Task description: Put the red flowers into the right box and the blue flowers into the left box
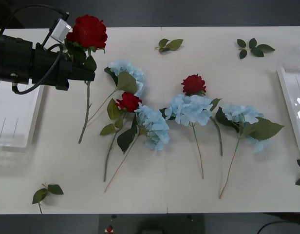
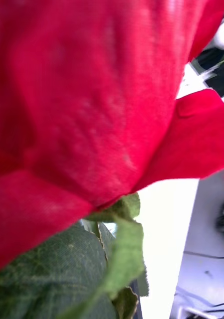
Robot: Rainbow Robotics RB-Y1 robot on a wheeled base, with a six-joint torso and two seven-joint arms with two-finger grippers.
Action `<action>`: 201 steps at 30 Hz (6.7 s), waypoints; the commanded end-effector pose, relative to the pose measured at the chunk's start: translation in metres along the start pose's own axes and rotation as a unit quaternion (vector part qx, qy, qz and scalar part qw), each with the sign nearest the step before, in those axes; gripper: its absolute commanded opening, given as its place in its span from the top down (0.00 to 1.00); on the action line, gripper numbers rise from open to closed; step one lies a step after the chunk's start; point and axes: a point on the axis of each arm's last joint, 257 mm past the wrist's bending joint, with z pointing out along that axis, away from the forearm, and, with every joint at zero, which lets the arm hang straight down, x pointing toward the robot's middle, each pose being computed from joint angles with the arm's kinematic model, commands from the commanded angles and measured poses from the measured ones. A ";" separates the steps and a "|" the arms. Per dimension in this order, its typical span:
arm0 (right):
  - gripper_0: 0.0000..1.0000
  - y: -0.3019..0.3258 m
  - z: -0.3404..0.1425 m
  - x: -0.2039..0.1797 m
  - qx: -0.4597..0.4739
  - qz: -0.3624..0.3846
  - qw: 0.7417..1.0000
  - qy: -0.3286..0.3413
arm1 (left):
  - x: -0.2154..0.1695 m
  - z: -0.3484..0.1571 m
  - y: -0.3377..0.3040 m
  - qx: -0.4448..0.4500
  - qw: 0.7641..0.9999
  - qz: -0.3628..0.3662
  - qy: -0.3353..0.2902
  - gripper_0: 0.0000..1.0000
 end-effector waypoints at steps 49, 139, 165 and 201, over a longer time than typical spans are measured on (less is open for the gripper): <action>0.00 0.154 -0.127 -0.097 -0.403 0.161 0.880 -0.193 | -0.100 0.134 -0.151 0.174 0.976 0.087 -0.093 1.00; 0.00 0.418 -0.553 -0.169 -0.805 0.193 0.370 -0.421 | -0.100 0.134 -0.151 0.174 0.976 0.087 -0.093 1.00; 0.00 0.412 -0.551 -0.171 -0.802 0.185 0.376 -0.426 | -0.100 0.134 -0.151 0.174 0.976 0.087 -0.093 1.00; 1.00 0.402 -0.547 -0.170 -0.804 0.192 0.369 -0.424 | -0.100 0.134 -0.151 0.174 0.976 0.087 -0.093 1.00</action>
